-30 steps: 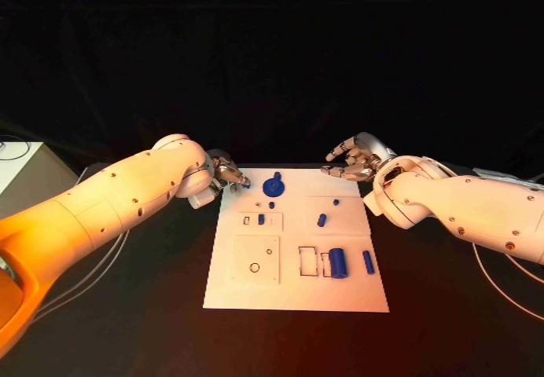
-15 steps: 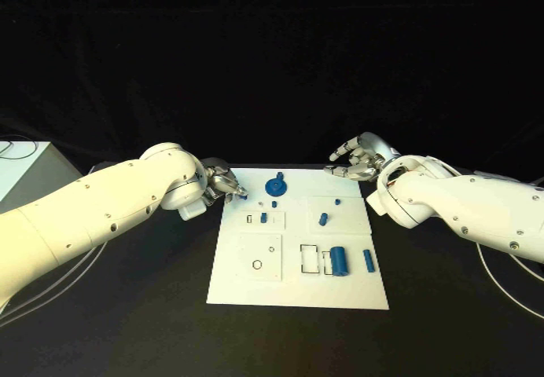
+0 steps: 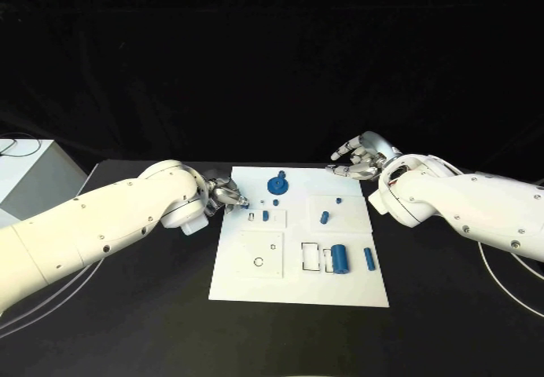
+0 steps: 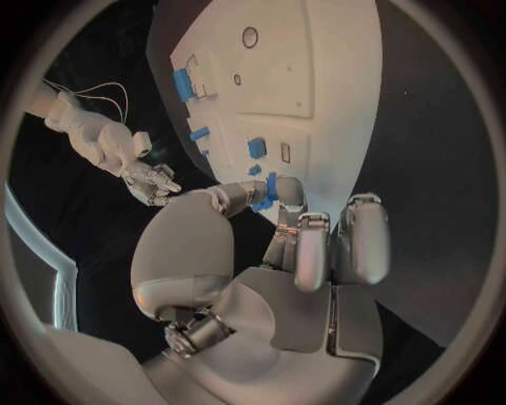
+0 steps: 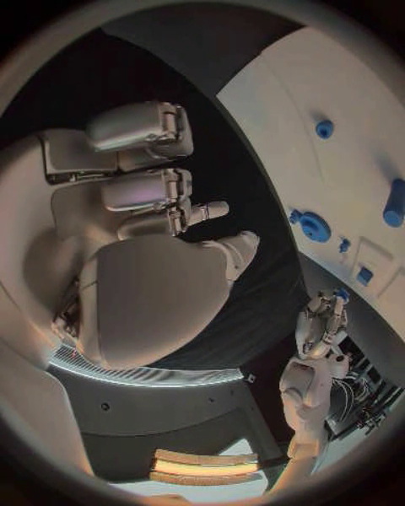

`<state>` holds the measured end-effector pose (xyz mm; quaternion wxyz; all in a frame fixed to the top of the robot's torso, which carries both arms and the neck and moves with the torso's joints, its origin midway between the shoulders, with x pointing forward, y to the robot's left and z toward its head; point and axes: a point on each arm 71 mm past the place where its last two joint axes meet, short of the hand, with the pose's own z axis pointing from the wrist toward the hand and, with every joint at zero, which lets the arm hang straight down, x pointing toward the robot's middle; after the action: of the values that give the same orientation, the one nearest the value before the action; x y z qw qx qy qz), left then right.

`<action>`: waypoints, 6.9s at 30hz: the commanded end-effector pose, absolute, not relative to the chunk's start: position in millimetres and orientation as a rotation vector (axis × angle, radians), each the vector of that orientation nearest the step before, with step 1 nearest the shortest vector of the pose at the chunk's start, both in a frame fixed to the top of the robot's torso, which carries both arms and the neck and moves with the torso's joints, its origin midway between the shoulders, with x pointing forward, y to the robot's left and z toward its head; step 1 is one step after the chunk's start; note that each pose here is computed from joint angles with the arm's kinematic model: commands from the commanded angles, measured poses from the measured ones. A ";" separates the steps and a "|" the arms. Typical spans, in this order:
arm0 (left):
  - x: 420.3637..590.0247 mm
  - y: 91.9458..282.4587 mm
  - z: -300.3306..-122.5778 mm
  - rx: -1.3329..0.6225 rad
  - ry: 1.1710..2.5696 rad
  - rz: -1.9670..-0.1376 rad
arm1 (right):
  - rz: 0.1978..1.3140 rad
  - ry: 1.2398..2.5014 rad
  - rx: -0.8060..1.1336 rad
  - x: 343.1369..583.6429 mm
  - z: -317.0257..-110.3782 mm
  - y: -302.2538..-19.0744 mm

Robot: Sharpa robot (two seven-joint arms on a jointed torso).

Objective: Assemble the parts on the task board

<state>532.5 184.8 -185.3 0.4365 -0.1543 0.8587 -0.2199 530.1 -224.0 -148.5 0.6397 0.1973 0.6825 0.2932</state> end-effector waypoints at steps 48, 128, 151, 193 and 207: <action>523.9 162.7 -205.2 -0.194 2.169 -0.433 | 0.671 1.569 0.415 527.6 -149.1 -221.4; 527.0 156.2 -213.8 -0.115 2.209 -0.366 | 0.672 1.570 0.416 526.3 -148.9 -222.2; 530.6 150.5 -217.5 -0.104 2.243 -0.362 | 0.674 1.570 0.415 526.1 -148.9 -221.6; 535.6 163.6 -218.7 -0.108 2.227 -0.313 | 0.675 1.563 0.416 525.0 -148.2 -223.3; 536.3 166.9 -217.9 -0.106 2.217 -0.300 | 0.675 1.560 0.417 525.2 -148.0 -223.8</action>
<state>538.4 160.7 -208.6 0.4446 -0.0479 0.8826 -0.1450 525.5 -225.0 -148.4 0.6395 0.1906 0.6846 0.2934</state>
